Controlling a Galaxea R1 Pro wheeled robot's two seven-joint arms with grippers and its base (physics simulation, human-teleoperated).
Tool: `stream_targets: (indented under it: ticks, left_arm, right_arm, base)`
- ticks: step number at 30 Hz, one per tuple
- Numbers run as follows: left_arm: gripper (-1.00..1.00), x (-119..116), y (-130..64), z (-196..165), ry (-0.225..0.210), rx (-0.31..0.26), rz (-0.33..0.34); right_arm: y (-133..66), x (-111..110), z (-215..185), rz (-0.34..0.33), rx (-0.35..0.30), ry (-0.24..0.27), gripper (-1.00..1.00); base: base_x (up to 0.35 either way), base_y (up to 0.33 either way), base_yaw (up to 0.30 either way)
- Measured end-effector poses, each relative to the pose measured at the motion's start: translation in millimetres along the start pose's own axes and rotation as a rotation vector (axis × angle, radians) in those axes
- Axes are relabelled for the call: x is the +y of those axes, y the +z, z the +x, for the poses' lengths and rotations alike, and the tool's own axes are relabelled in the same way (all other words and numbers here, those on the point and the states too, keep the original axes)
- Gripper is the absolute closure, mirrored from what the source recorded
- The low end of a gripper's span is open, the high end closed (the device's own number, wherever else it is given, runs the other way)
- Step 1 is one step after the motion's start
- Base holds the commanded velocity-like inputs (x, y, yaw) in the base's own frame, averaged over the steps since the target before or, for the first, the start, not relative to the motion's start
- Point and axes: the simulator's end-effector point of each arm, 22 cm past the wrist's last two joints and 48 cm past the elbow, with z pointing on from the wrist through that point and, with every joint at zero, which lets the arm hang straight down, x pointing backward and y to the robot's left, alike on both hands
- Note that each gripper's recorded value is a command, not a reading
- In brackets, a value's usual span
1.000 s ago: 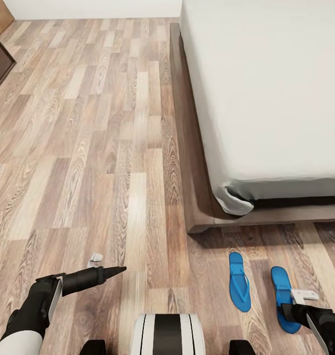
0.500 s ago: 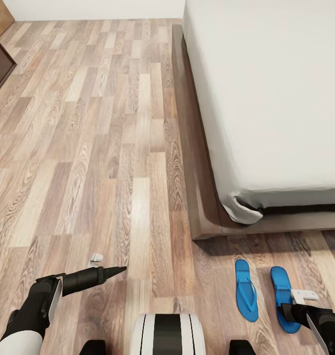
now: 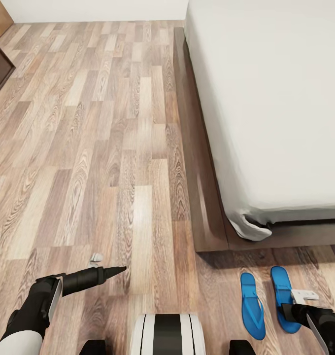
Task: In the bedroom, move the book from the bed onto either nightstand, and place the two sandals side by side next to the bed.
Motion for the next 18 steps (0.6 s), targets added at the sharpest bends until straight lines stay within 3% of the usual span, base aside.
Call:
stream_targets:
  ticks: [13, 18]
  left_arm:
    - [-1.00, 19.8, 7.4, 17.7, -0.046, 0.027, -0.011]
    - [-1.00, 22.7, 7.9, 20.2, -0.053, 0.030, -0.011]
  right_arm:
    - [15.7, 2.0, 20.9, 0.003, 0.051, -0.011, 1.00]
    - [16.0, 1.9, 8.9, 0.003, 0.016, -0.018, 1.00]
  base:
    - [0.000, 0.000, 0.000]
    - [0.000, 0.000, 0.000]
